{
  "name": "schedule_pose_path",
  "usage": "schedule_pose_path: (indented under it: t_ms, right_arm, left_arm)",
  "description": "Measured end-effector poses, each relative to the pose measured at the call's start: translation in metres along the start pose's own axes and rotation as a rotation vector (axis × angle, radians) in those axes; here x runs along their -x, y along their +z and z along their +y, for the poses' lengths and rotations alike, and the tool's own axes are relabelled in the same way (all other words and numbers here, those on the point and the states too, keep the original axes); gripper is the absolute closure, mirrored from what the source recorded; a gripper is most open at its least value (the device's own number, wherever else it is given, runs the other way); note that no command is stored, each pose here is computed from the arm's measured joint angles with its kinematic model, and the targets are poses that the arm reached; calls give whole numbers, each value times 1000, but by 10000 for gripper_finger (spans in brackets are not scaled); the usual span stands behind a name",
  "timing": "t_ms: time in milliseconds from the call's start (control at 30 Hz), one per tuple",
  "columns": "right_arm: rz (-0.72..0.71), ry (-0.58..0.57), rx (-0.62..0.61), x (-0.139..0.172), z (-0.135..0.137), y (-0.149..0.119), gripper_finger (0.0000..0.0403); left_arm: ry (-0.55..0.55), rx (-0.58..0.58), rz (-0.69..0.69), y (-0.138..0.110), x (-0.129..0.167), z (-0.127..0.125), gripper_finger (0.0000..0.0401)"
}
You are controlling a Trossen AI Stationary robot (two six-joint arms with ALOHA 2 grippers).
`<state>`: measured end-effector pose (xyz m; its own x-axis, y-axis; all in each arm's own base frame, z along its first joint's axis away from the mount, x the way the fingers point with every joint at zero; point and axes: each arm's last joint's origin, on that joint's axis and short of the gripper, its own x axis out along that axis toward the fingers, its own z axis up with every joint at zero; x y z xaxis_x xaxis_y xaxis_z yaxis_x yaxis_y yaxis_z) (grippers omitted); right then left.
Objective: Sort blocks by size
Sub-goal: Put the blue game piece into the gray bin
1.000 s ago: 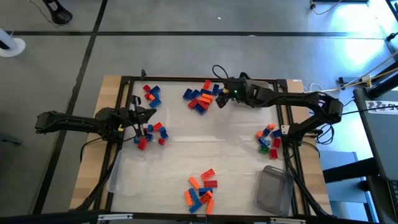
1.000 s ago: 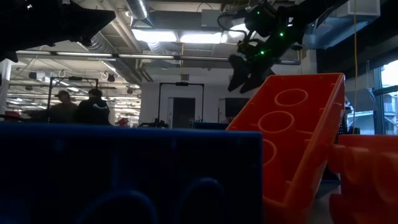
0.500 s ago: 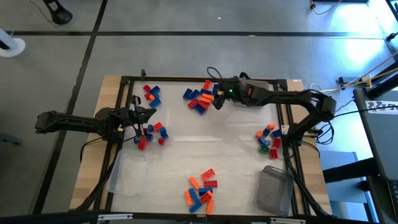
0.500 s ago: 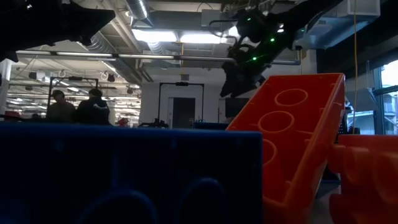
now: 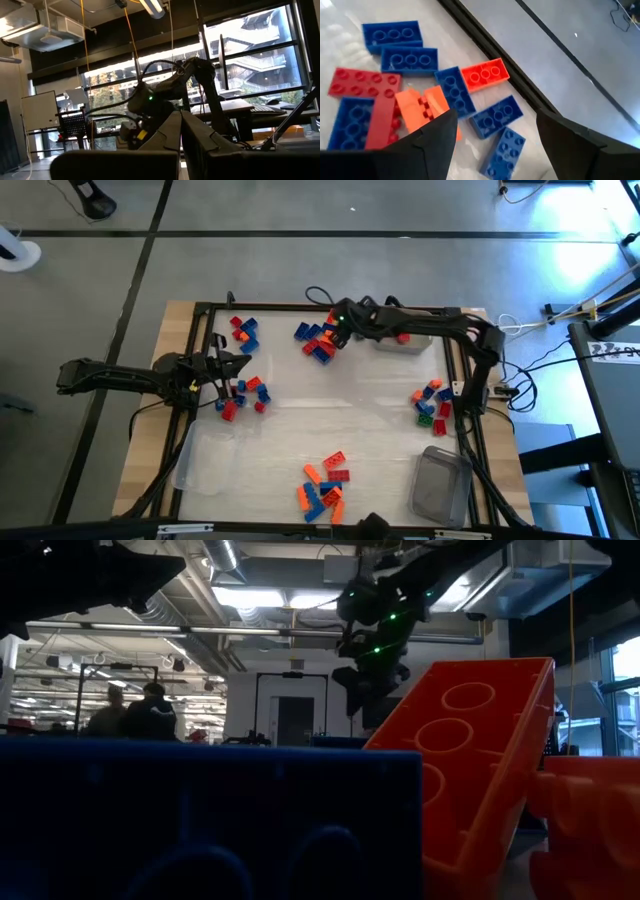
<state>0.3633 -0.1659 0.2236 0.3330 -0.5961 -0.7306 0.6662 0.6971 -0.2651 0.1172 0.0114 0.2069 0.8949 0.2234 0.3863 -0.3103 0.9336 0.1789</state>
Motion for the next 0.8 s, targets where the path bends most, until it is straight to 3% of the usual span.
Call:
schedule_pose_path:
  t_ms: [267,467,800]
  right_arm:
    - [147,-42,-54,-28,-17,-11,134]
    - [218,-9,-115,-45,-34,-18,134]
    - [265,18,-123,-65,-32,-27,134]
  left_arm:
    - [0,0,0,0,0,0,401]
    - [1,1,-1,0,0,0,401]
    - [0,0,0,0,0,0,401]
